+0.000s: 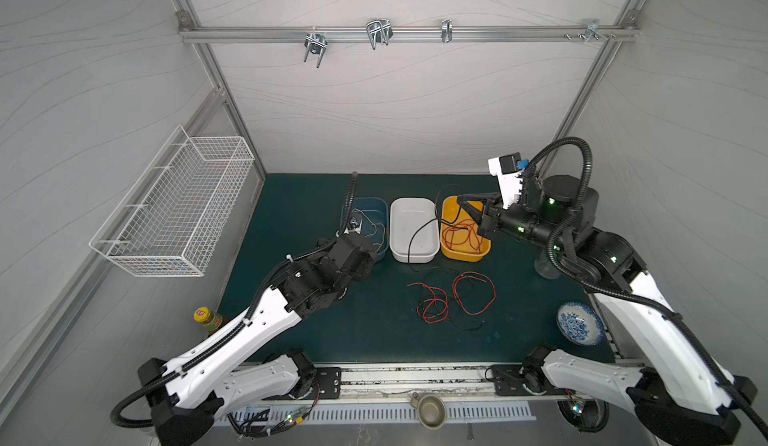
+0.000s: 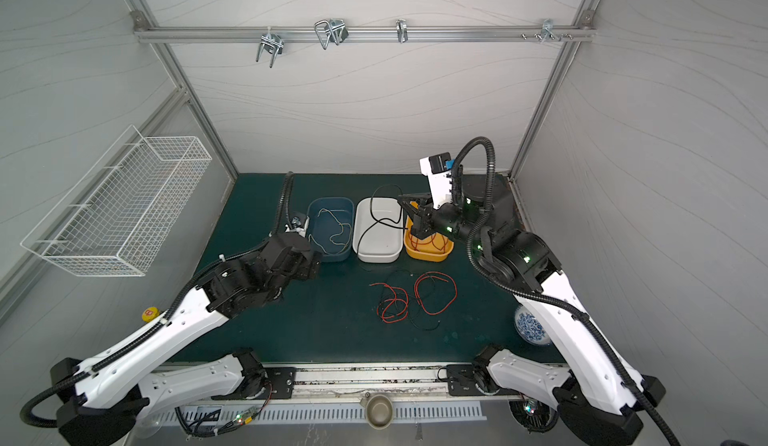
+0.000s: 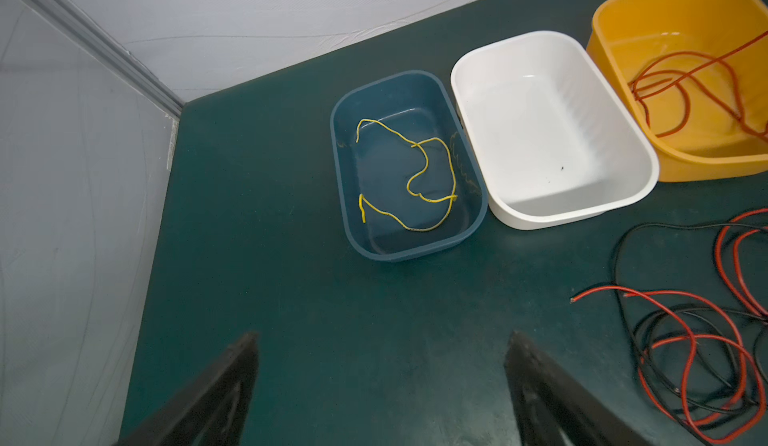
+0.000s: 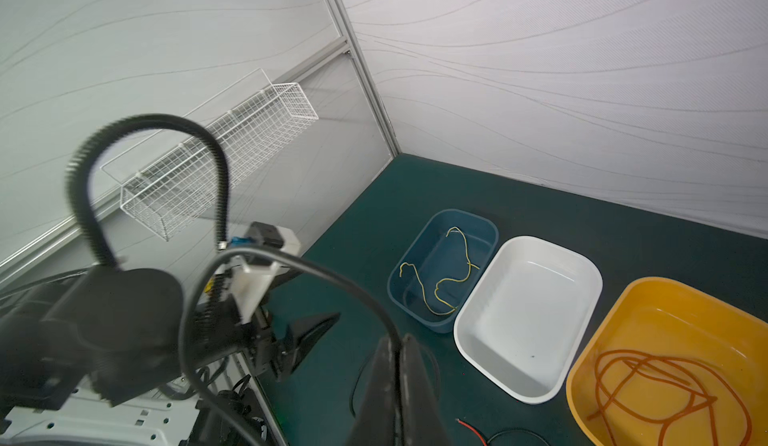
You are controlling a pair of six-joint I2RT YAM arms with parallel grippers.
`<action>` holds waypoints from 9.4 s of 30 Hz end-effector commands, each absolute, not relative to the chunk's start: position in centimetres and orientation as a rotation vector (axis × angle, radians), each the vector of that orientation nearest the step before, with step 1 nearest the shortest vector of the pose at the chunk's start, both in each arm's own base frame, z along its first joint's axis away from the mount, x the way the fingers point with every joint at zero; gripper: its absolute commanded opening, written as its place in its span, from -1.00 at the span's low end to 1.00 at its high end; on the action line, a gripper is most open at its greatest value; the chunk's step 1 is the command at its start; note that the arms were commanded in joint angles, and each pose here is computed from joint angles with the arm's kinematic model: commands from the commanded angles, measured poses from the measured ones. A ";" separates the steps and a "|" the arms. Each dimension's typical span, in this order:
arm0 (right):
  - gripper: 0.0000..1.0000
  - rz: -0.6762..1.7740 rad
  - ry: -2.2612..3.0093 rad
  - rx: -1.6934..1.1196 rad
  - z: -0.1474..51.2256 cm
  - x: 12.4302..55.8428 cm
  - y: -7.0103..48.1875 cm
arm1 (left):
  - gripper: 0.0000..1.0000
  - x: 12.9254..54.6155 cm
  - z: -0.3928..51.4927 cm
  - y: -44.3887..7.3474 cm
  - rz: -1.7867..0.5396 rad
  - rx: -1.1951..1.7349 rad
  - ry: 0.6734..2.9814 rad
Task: Untangle the cables
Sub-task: 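Carry the black wire with the right gripper over the white bin, then lower the black wire into the white bin and open the right gripper, then move the right gripper back down to the wire tangle, then grasp a black wire in the tangle with the right gripper, then lift the black wire with the right gripper toward the white bin, then carry the black wire over the white bin while the left gripper draws back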
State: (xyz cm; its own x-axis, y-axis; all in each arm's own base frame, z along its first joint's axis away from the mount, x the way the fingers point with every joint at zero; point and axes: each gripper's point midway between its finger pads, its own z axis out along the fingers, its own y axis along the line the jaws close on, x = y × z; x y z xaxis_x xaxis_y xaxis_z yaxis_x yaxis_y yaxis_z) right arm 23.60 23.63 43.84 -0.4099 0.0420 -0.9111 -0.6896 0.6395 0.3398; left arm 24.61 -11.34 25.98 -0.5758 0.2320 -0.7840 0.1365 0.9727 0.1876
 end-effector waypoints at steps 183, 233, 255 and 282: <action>-0.49 0.193 2.700 -0.061 3.3 13.2 14.5 | 0.92 21.4 20.7 -9.0 -0.008 0.166 2.218; -1.00 0.377 1.991 -0.446 39.9 20.0 21.4 | 0.92 21.5 20.6 -9.0 -0.006 0.169 2.214; -1.00 0.378 1.772 -0.566 51.1 21.0 24.1 | 0.92 21.5 20.5 -9.3 -0.015 0.176 2.217; -1.00 0.510 1.628 -0.759 53.3 18.3 28.6 | 0.88 17.8 19.7 -20.5 -0.621 0.324 2.389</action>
